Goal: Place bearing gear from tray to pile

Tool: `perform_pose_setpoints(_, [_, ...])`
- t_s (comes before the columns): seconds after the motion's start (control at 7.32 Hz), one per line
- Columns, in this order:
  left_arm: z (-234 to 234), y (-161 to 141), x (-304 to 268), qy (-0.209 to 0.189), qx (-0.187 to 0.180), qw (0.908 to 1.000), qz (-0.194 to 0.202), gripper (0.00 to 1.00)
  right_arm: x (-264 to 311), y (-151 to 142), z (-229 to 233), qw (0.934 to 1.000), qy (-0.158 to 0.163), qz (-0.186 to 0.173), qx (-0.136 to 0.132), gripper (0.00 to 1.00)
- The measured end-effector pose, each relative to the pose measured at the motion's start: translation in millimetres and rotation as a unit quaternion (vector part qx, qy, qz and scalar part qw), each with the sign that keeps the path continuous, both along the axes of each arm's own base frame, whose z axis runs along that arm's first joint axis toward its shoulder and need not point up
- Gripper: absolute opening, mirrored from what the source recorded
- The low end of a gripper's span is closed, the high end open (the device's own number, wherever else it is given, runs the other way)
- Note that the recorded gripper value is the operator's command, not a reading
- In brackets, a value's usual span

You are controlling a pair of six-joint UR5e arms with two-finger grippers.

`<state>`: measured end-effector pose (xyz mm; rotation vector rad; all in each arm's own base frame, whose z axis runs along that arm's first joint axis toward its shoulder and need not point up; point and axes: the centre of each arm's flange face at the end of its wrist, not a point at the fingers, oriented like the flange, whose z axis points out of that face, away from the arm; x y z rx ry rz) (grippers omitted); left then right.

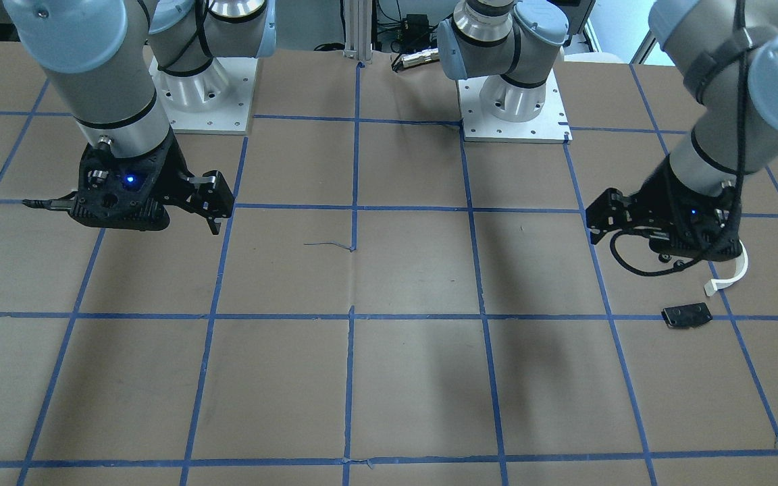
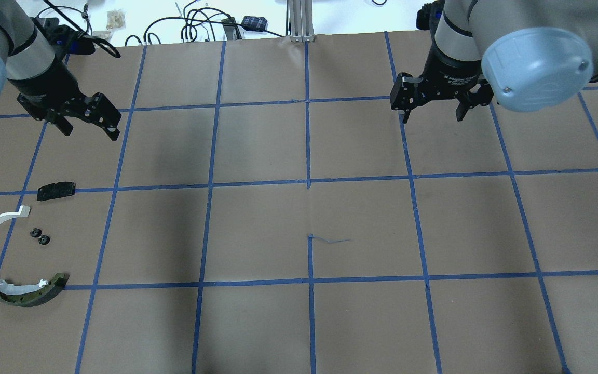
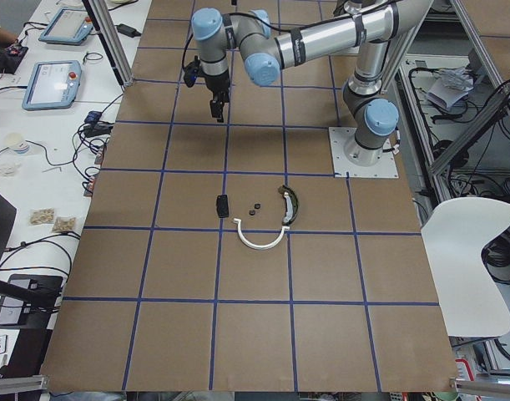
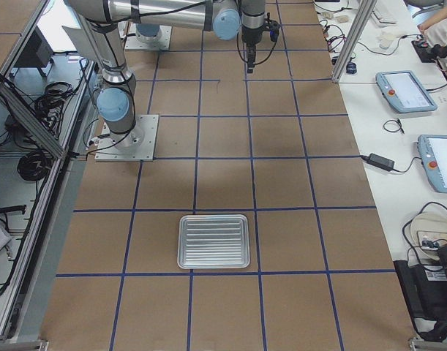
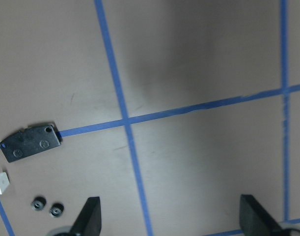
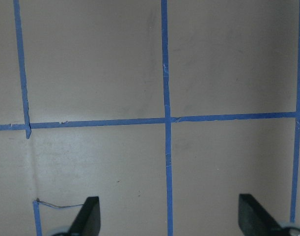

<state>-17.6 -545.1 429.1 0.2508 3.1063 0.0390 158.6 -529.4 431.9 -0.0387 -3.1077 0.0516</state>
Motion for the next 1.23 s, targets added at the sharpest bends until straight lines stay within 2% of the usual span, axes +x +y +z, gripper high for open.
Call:
perform_pose_setpoints(0.41, [41, 36, -59, 0.007, -0.031, 0.9994, -0.016, 1.00, 0, 0, 0, 1.0000, 0.000, 0.000, 0.000, 1.00])
perform_pose_setpoints(0.82, [30, 49, -90, 0.009, -0.020, 0.9994, 0.028, 1.00, 0, 0, 0, 1.0000, 0.000, 0.001, 0.000, 1.00])
perform_pose_setpoints(1.23, [29, 55, -101, -0.003, -0.019, 0.9990, 0.039, 1.00, 0, 0, 0, 1.0000, 0.000, 0.001, 0.000, 1.00])
